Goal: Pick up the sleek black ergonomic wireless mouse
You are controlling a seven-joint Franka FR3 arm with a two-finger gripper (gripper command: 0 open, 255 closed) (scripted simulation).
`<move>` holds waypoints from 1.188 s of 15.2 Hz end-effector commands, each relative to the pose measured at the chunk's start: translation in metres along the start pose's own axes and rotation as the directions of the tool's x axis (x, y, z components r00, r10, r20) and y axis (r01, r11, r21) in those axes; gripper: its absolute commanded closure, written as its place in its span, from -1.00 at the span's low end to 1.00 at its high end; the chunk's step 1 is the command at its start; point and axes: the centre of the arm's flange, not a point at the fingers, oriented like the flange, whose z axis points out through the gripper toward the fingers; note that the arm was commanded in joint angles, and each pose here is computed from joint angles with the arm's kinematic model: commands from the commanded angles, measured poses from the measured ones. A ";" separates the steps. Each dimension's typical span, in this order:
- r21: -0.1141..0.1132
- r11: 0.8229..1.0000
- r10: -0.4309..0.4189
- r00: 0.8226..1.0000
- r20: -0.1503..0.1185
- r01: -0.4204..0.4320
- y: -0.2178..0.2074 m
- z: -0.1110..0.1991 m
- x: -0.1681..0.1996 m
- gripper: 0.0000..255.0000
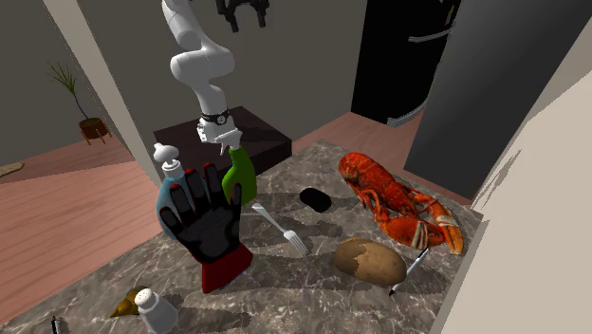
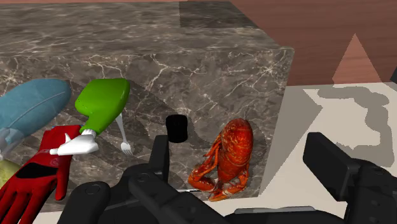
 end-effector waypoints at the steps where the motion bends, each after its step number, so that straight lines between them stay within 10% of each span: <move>1: 0.000 1.000 0.000 1.000 0.000 0.000 0.000 0.000 0.000 -1.00; 18: -0.044 0.999 0.010 0.999 0.045 -0.008 0.014 0.196 0.115 -1.00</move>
